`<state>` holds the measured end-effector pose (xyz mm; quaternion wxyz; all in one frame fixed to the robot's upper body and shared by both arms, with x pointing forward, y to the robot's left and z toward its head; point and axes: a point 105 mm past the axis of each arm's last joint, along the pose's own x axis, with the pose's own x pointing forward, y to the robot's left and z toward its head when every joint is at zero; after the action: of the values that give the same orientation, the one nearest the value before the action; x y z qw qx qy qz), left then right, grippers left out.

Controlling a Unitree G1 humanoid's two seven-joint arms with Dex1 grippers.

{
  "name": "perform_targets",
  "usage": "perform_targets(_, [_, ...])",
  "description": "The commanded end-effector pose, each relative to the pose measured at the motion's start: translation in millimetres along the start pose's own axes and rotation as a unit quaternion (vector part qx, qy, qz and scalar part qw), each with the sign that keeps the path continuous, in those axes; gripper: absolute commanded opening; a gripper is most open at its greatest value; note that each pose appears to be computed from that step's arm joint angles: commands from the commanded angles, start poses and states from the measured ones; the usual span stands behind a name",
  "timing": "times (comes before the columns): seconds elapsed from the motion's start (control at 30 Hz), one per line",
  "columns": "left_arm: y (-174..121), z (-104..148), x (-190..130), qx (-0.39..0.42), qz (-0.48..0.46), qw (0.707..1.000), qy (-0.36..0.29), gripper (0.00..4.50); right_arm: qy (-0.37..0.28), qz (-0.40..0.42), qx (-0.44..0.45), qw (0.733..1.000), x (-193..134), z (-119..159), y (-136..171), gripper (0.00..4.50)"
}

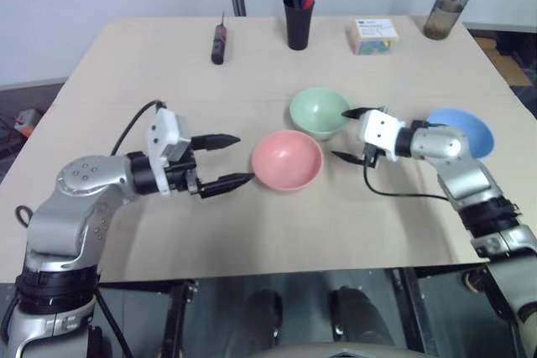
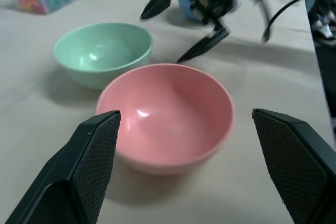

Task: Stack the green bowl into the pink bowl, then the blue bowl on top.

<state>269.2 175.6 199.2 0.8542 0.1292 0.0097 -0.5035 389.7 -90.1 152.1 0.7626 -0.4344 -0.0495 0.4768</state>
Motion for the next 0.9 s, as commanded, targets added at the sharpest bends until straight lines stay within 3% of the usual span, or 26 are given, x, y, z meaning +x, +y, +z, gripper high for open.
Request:
perform_targets(0.03, [-5.4, 13.6, -4.7, 0.019, 0.016, 1.000, -0.020, 4.25, 0.000, -0.010, -0.049, 0.999, 9.2, 1.0, -12.8, 4.50])
perform_targets(0.13, [-6.1, 13.3, -6.0, 0.017, 0.026, 0.999, -0.020, 4.29, 0.003, -0.007, -0.066, 0.998, 15.2, -1.1, -16.7, 3.84])
perform_targets(0.43, [-2.8, 10.2, -4.7, 0.013, 0.053, 0.998, -0.025, 4.29, 0.003, 0.016, -0.087, 0.996, 12.2, -4.3, -20.0, 0.17])
perform_targets(0.6, [3.0, 8.7, -2.5, 0.036, 0.077, 0.996, -0.036, 4.29, -0.016, 0.013, -0.076, 0.997, -4.8, 4.6, -31.9, 0.07])
perform_targets(0.77, [4.3, 1.0, -13.1, 0.026, 0.078, 0.995, -0.060, 4.29, -0.101, 0.044, -0.028, 0.994, -26.5, 48.3, -27.7, 0.07])
perform_targets(0.9, [8.8, -14.3, -26.5, 0.017, 0.070, 0.996, -0.045, 4.29, -0.173, 0.118, 0.005, 0.978, -31.9, 106.9, 14.2, 0.07])
